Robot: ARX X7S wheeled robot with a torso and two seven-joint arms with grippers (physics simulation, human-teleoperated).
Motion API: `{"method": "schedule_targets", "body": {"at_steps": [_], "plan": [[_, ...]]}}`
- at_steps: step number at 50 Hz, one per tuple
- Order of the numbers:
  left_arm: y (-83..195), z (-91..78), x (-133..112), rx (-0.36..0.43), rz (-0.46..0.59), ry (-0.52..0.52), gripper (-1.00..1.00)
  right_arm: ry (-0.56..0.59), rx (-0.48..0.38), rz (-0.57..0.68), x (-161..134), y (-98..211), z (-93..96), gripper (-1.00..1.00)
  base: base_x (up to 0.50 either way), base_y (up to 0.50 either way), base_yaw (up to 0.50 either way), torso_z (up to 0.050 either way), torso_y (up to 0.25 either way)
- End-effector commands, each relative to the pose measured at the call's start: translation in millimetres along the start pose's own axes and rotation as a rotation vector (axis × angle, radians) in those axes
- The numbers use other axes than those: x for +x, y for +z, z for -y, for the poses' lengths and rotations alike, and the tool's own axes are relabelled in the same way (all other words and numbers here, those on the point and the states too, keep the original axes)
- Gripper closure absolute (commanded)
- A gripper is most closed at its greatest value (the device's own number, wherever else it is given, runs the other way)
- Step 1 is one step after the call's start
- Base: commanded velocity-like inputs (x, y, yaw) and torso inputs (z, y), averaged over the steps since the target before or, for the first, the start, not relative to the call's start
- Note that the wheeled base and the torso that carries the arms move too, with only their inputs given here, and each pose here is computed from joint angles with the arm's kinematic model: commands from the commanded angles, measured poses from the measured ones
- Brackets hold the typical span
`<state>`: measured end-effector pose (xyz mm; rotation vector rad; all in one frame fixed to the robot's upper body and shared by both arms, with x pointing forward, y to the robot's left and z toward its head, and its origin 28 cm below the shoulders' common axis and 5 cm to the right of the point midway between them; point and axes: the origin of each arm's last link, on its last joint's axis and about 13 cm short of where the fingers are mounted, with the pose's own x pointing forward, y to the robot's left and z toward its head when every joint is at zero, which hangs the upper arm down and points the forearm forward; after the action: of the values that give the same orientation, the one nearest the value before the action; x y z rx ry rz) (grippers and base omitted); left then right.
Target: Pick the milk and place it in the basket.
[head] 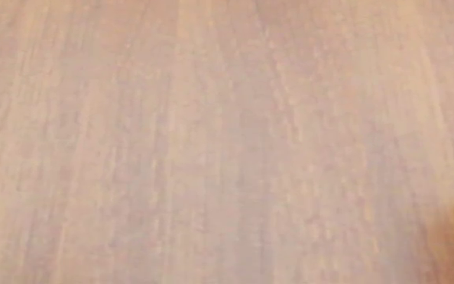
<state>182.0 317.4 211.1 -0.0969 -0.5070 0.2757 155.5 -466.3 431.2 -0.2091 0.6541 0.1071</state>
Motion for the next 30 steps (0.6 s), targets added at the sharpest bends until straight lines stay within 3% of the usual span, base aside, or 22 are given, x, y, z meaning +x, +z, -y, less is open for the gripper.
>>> {"method": "schedule_targets", "body": {"at_steps": [1,22,30], "plan": [[0,0.9,0,0.001,-0.001,-0.002,-1.0,-0.088,-0.044,0.121,-18,21,-7.3,-1.0,0.0,0.0,0.0,0.0,0.0],[1,-0.1,0,0.0,0.004,0.002,-1.0,-0.223,-0.174,0.389,-50,70,-35.8,-1.0,0.0,0.0,0.0,0.0,0.0],[2,-0.6,-1,-0.003,0.006,0.003,-1.0,-0.257,-0.213,0.434,-59,77,-41.6,-1.0,0.0,0.0,0.0,0.0,0.0]]}}
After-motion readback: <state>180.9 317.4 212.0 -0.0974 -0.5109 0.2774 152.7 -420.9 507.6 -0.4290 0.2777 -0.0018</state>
